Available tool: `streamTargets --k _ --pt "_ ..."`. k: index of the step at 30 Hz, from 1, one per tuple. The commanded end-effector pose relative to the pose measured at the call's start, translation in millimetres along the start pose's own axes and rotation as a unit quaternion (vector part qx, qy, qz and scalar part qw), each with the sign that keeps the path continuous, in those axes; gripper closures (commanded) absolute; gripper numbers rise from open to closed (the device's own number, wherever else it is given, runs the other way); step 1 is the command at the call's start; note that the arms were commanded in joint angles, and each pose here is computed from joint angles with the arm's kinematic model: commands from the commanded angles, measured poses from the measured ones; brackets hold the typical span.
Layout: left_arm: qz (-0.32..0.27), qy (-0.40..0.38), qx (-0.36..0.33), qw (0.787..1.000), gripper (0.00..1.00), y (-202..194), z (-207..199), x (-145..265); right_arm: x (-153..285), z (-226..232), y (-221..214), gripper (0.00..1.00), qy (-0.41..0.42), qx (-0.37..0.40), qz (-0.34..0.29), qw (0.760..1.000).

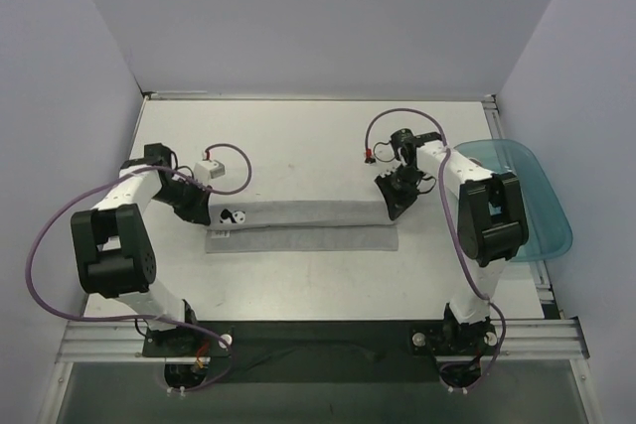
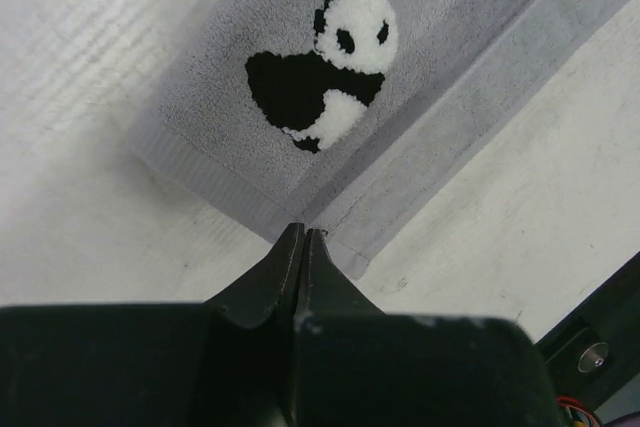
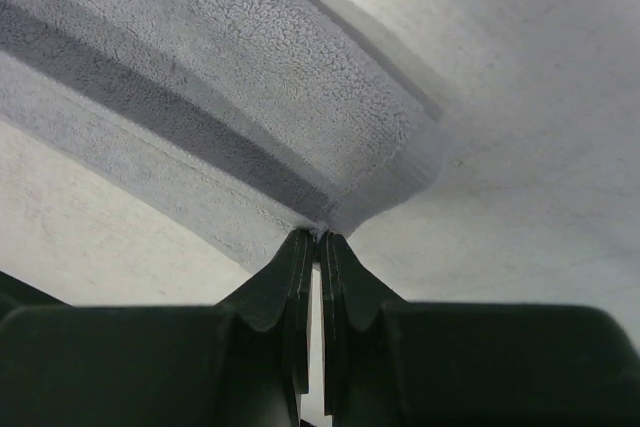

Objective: Roll the towels
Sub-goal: Fold the towel

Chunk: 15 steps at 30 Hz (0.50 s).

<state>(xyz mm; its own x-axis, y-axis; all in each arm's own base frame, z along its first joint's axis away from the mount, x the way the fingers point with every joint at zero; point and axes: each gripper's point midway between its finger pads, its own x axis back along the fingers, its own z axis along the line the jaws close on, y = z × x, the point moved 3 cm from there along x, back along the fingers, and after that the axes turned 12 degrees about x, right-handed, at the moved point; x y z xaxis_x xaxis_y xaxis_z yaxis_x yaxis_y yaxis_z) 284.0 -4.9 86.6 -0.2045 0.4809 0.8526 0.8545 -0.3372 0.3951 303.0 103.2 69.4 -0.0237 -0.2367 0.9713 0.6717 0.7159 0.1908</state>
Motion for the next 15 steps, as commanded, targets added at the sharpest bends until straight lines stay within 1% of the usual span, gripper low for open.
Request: streamTargets --k 1,4,8,12,15 --pt "0.013 -0.008 -0.002 1.000 1.00 -9 4 -8 -6 7 -2 1.00 0.007 0.011 0.003 1.000" --pt "0.028 -0.015 0.027 0.999 1.00 -14 11 -23 -20 13 -1 1.00 0.009 0.021 0.021 1.000" --pt "0.033 -0.015 0.047 0.998 1.00 -12 18 -33 -27 10 -1 1.00 0.005 0.020 0.031 0.999" --pt "0.028 -0.012 0.052 0.998 1.00 -7 20 -32 -18 4 2 1.00 -0.012 0.020 0.024 0.999" --pt "0.012 -0.012 0.046 0.999 1.00 4 16 -20 -2 0 8 1.00 -0.025 0.021 0.009 0.999"
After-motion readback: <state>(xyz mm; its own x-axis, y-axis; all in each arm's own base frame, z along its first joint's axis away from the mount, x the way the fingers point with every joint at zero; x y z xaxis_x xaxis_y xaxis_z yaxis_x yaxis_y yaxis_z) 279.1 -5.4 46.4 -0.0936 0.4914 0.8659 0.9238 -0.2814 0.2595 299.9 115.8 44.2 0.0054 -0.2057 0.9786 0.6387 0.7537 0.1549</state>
